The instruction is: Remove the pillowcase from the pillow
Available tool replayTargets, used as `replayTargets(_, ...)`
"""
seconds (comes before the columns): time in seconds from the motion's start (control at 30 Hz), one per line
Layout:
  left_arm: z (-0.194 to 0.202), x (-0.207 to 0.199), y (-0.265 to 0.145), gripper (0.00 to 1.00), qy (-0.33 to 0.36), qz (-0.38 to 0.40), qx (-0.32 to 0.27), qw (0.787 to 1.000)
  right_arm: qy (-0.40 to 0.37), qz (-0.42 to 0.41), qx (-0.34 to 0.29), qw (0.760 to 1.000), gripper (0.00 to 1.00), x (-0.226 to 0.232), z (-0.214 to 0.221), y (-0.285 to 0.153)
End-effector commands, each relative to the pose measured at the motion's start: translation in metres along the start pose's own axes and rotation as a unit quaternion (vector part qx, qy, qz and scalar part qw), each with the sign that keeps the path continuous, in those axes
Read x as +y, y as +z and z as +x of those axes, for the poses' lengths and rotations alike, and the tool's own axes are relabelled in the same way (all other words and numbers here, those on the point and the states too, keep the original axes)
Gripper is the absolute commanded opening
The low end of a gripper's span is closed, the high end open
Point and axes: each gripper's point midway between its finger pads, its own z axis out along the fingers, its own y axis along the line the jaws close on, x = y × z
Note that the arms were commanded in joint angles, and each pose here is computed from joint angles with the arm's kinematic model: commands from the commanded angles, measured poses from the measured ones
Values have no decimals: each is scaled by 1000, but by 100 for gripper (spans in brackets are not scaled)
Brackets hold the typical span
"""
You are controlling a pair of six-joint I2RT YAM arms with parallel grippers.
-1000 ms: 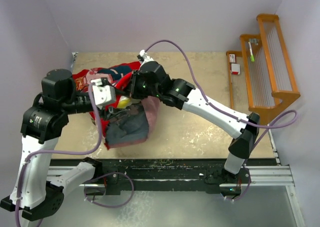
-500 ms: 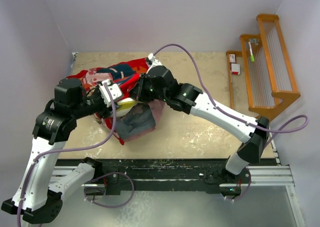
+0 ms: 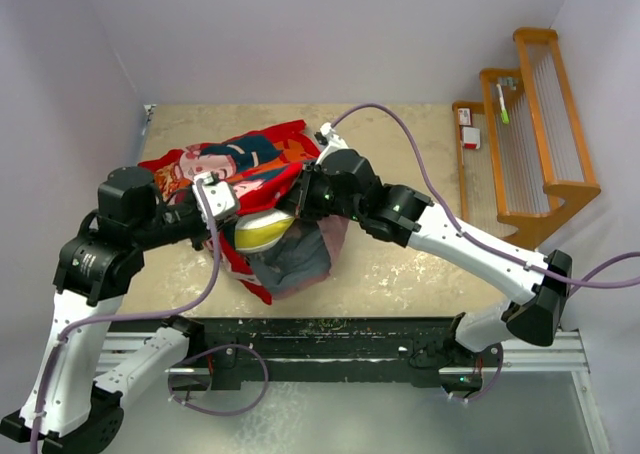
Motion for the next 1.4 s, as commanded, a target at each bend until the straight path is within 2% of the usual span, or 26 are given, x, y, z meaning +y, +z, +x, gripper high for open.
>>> replayTargets(0.0, 27, 9, 5, 10, 19, -25, 37, 999, 13, -93, -72, 993, 0, 50, -44, -31)
replayTargets(0.07, 33, 20, 8, 0, 15, -56, 43, 997, 13, -103, -71, 992, 0, 54, -45, -34)
replayTargets(0.2, 59, 69, 13, 0, 31, -182, 82, 979, 6, -153, -80, 985, 0, 69, -47, -49)
replayTargets(0.33, 84, 119, 16, 0, 87, -300, 116, 943, 7, -214, -84, 973, 0, 80, -42, -74)
replayTargets(0.43, 104, 133, 29, 0, 120, -320, 128, 931, 20, -233, -99, 967, 0, 79, -43, -94)
replayTargets(0.53, 129, 140, 37, 0, 88, -306, 140, 937, 25, -222, -100, 970, 0, 70, -40, -105)
replayTargets(0.6, 137, 145, 34, 12, 53, -298, 144, 942, 37, -223, -95, 969, 0, 67, -38, -113)
replayTargets(0.67, 134, 145, 30, 18, 34, -280, 141, 949, 43, -215, -109, 969, 0, 64, -44, -120)
replayTargets(0.7, 129, 141, 28, 26, 30, -269, 136, 953, 45, -210, -114, 970, 0, 63, -46, -122)
replayTargets(0.73, 116, 134, 27, 40, 31, -251, 117, 961, 47, -203, -121, 971, 0, 62, -50, -122)
replayTargets(0.8, 75, 119, 15, 80, 36, -229, 60, 971, 51, -179, -129, 974, 0, 59, -57, -117)
replayTargets(0.83, 40, 113, 3, 98, 47, -222, 16, 974, 53, -170, -136, 975, 0, 60, -63, -116)
replayTargets(0.87, -22, 90, -18, 99, 49, -182, -60, 980, 54, -144, -138, 978, 0, 59, -69, -101)
replayTargets(0.97, -81, 70, -41, 99, 50, -126, -107, 985, 47, -132, -139, 980, 0, 68, -79, -85)
replayTargets(1.03, -106, 47, -52, 99, 59, -72, -128, 987, 42, -134, -137, 981, 0, 79, -86, -76)
replayTargets(1.17, -96, -3, -50, 99, 46, 45, -134, 989, 42, -137, -150, 978, 0, 93, -100, -63)
replayTargets(1.37, -56, -12, -39, 99, 51, 63, -85, 993, 29, -159, -133, 978, 0, 117, -97, -41)
